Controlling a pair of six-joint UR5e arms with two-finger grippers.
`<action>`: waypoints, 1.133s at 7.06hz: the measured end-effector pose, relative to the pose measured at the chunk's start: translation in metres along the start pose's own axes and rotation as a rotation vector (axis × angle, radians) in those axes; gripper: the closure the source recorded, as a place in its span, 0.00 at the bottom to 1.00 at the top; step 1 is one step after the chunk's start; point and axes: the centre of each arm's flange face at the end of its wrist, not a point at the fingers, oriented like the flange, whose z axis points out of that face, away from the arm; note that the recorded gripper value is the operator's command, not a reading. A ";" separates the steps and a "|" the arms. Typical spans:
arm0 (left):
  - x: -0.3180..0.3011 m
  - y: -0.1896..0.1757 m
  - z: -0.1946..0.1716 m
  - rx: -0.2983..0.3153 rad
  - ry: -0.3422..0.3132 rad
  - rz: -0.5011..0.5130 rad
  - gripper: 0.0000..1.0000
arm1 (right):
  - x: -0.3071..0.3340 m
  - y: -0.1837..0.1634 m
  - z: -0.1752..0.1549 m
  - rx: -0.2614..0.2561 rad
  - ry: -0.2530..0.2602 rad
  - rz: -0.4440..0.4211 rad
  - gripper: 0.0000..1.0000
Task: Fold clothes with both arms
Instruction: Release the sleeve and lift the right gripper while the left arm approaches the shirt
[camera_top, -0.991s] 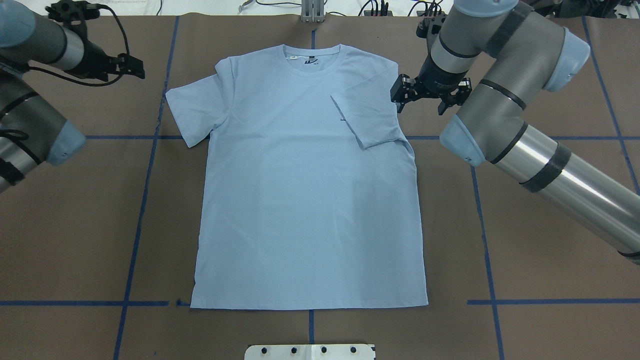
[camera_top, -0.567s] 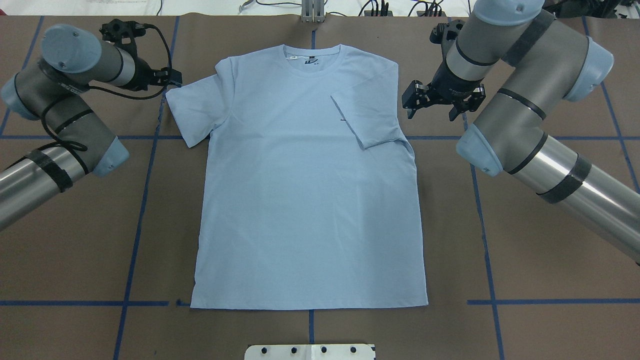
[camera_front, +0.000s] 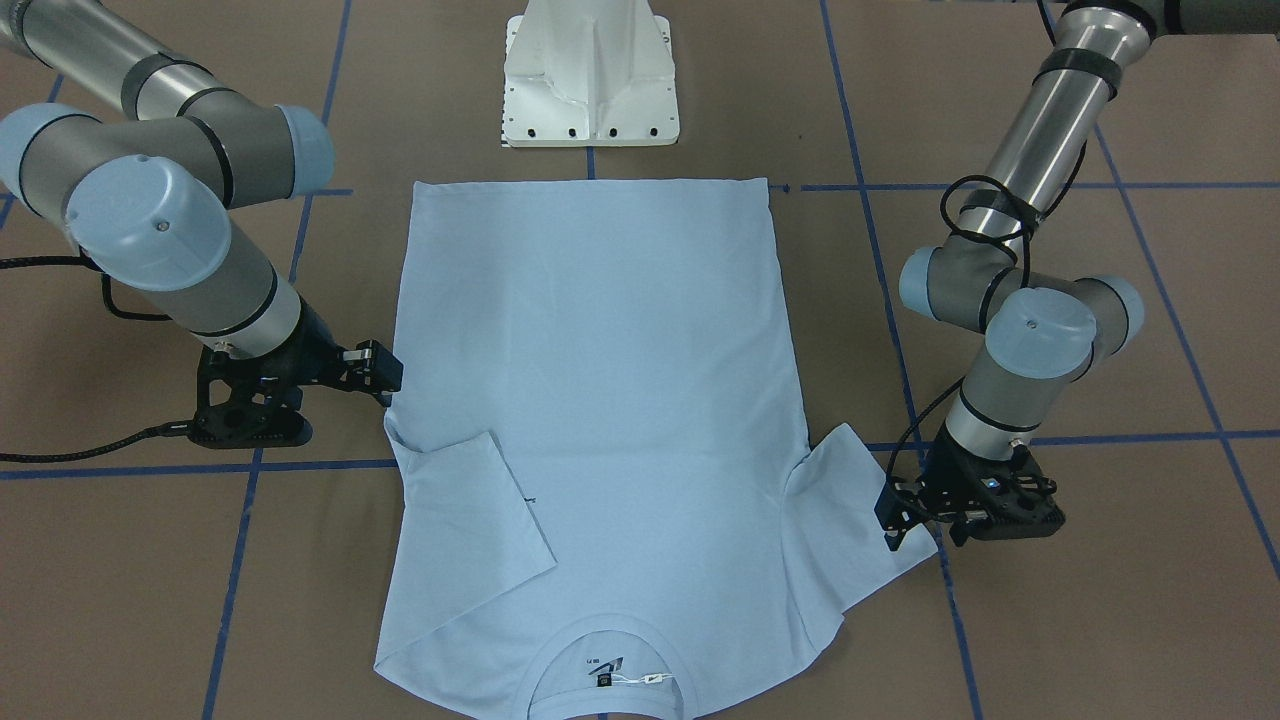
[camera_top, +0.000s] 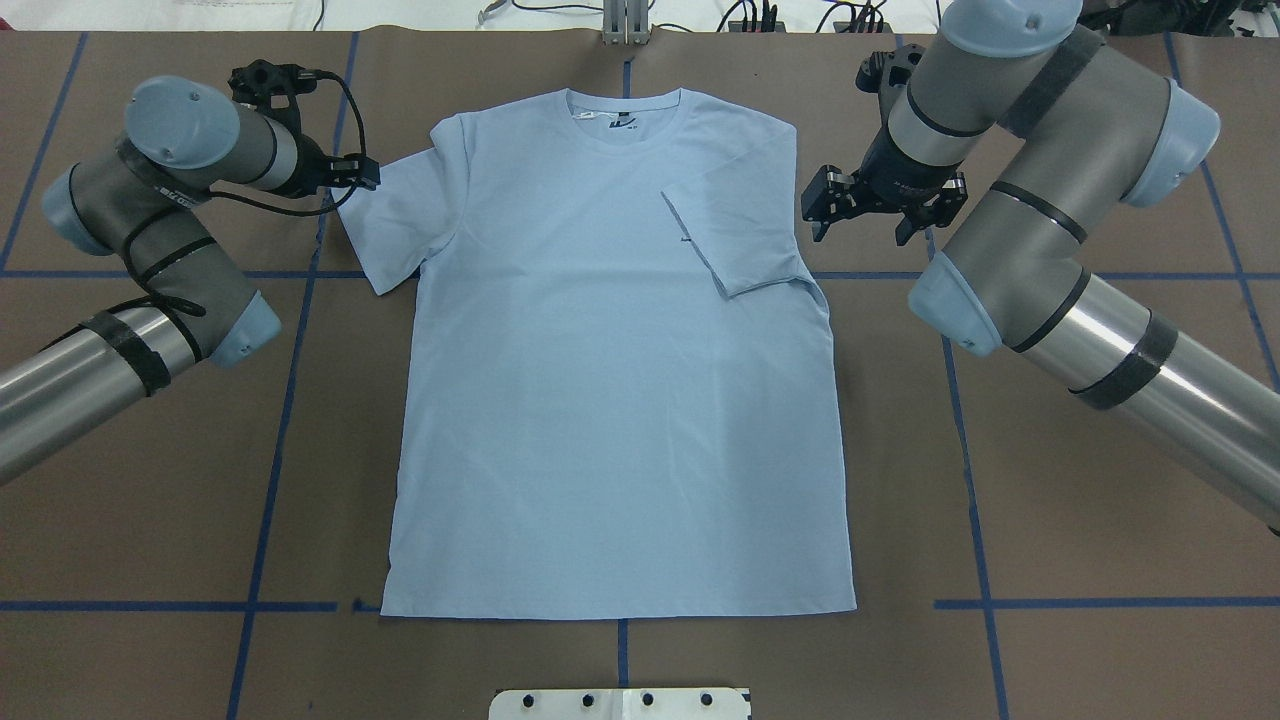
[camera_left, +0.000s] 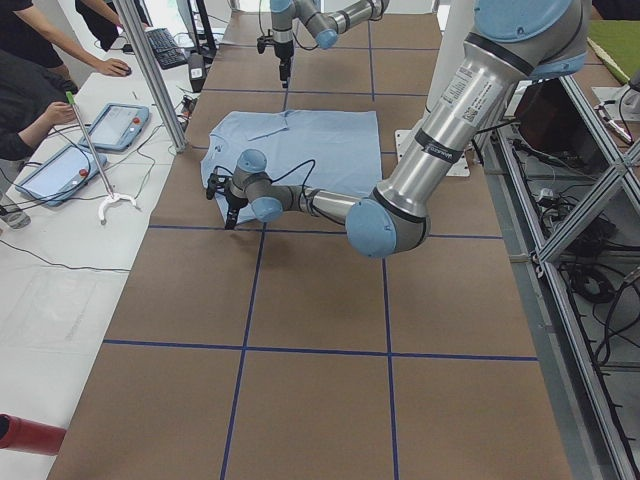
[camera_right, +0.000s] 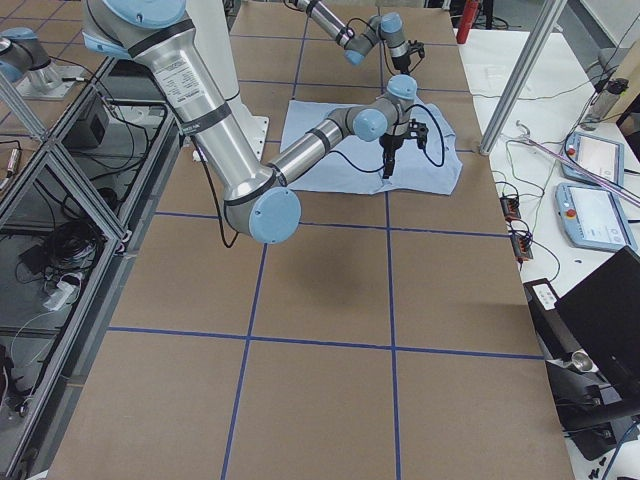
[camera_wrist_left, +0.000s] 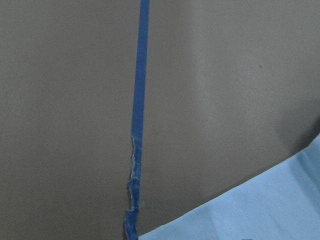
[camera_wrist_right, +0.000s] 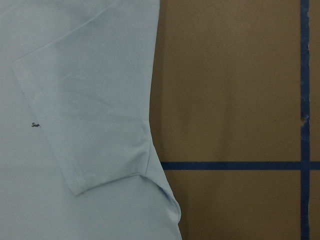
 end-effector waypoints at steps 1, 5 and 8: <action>-0.001 0.001 0.003 0.004 -0.009 0.002 0.48 | -0.001 0.000 0.000 -0.001 0.000 0.001 0.00; -0.003 0.003 0.006 0.004 -0.017 0.008 1.00 | -0.003 0.001 0.002 -0.003 0.000 0.002 0.00; 0.014 -0.003 -0.007 0.011 0.001 0.010 1.00 | -0.003 0.001 0.003 -0.003 0.001 0.002 0.00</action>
